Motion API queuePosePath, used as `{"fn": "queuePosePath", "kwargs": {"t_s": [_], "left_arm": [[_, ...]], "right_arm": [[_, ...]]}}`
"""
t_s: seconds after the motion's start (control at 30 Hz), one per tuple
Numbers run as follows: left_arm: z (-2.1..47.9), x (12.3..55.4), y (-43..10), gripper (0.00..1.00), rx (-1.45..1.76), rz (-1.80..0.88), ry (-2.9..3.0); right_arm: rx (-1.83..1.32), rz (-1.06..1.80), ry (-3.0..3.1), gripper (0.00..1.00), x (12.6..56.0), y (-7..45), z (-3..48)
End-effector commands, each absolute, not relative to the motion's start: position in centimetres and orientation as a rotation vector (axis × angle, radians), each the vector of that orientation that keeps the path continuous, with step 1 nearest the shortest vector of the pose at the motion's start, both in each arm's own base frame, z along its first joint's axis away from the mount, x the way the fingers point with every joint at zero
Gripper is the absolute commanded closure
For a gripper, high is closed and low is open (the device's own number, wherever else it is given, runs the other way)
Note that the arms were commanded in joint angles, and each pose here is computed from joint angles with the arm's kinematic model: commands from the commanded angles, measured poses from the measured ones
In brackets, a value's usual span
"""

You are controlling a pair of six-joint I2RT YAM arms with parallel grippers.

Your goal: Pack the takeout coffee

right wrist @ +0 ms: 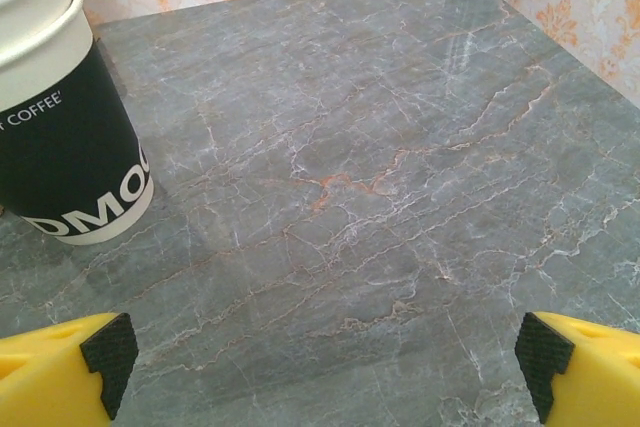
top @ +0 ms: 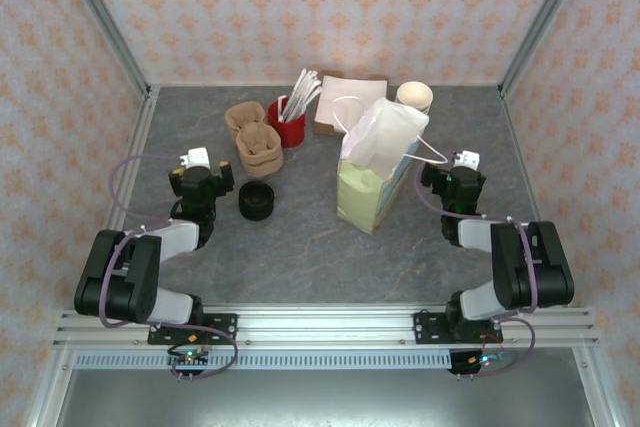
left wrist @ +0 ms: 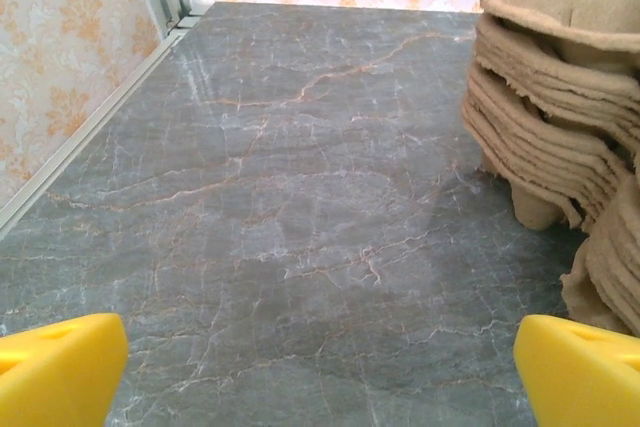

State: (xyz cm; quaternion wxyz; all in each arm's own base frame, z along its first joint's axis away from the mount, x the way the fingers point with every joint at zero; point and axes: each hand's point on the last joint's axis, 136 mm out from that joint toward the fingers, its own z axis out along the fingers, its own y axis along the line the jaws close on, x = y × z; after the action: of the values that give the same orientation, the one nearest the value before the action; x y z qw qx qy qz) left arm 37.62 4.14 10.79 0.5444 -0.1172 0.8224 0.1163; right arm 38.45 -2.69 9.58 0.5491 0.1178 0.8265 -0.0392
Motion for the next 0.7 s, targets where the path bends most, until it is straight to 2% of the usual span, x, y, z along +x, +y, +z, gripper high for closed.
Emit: {"fn": "queuePosePath", "kwargs": {"t_s": [0.0,0.27,0.5,0.67], "left_arm": [[13.5,37.5,4.8,0.00,-0.316,0.309,1.904],[20.3,35.0,5.4,0.00,-0.394,0.289,1.832],[25.2,32.5,5.0,0.00,-0.394,0.222,1.777],[28.1,31.1,4.9,0.00,-0.439,0.161,1.761]], "right_arm": [[0.317,-0.120,1.924,0.01,38.6,-3.2,11.8],[0.488,-0.273,1.883,0.01,36.2,-6.4,16.8],[0.555,-0.286,1.820,0.01,34.4,-7.2,20.8],[0.768,-0.261,1.795,0.01,33.9,-8.4,23.8]]}}
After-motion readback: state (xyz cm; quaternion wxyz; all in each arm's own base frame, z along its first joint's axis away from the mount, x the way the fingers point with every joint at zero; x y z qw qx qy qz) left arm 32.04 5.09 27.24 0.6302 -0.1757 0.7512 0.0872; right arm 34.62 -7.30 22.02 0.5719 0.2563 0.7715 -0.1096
